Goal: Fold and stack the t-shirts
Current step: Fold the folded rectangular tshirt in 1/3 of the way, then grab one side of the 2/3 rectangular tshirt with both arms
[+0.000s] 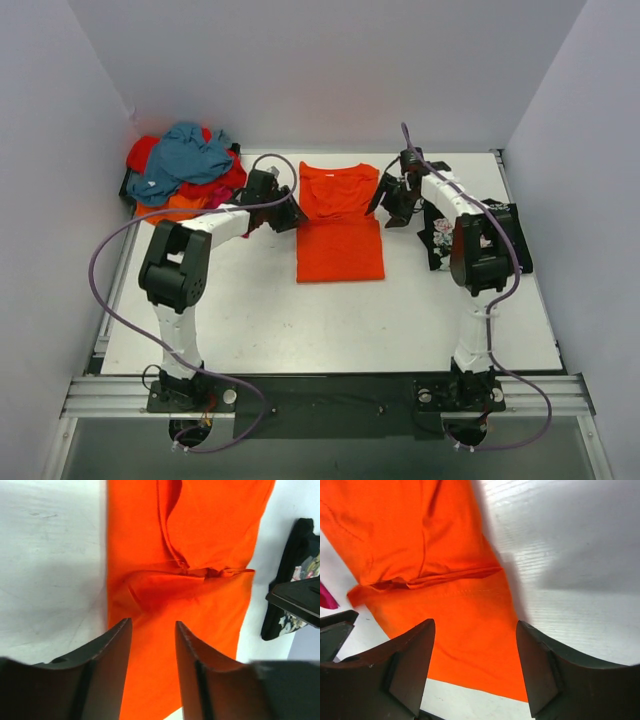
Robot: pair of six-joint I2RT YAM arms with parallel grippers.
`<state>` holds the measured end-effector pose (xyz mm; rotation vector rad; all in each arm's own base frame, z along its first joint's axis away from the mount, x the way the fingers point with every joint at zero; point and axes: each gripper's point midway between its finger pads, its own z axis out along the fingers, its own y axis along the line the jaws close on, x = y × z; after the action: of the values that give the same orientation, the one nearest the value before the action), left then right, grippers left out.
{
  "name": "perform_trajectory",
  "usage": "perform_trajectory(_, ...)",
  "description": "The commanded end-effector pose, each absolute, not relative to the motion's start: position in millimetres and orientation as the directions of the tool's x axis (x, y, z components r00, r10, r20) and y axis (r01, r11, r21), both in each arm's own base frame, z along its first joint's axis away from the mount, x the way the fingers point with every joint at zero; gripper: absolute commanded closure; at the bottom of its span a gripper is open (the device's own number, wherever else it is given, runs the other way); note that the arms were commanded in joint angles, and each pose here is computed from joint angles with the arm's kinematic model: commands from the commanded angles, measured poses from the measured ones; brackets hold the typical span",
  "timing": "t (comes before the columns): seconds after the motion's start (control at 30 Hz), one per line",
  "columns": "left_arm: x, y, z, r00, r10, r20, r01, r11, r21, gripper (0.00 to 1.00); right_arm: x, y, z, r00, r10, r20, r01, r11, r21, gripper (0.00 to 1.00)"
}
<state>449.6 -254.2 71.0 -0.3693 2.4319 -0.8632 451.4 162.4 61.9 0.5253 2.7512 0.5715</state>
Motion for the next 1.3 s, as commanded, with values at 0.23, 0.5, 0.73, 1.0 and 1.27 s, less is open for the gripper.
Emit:
perform_trajectory(0.23,376.6,-224.1,107.2,-0.801,-0.383,-0.461,-0.006,0.774,-0.633,0.39,343.3,136.7,62.4,-0.9,0.369,-0.231,0.269,0.889,0.371,0.48)
perform_trajectory(0.5,314.1,-217.3,81.6,-0.846,-0.363,-0.39,-0.043,0.776,-0.63,0.49,291.3,149.6,34.6,-0.937,0.312,-0.16,0.237,0.9,0.366,0.62)
perform_trajectory(0.73,300.8,-224.0,64.0,-0.872,-0.352,-0.342,-0.061,0.769,-0.636,0.52,294.5,146.4,20.7,-0.939,0.311,-0.15,0.249,0.91,0.331,0.67)
perform_trajectory(1.0,290.2,-235.6,48.8,-0.896,-0.332,-0.295,-0.075,0.768,-0.636,0.55,299.4,146.7,4.5,-0.943,0.309,-0.12,0.26,0.914,0.311,0.77)
perform_trajectory(1.27,288.3,-239.7,37.6,-0.905,-0.328,-0.271,-0.091,0.771,-0.63,0.56,297.1,149.5,0.4,-0.946,0.303,-0.114,0.254,0.913,0.319,0.96)
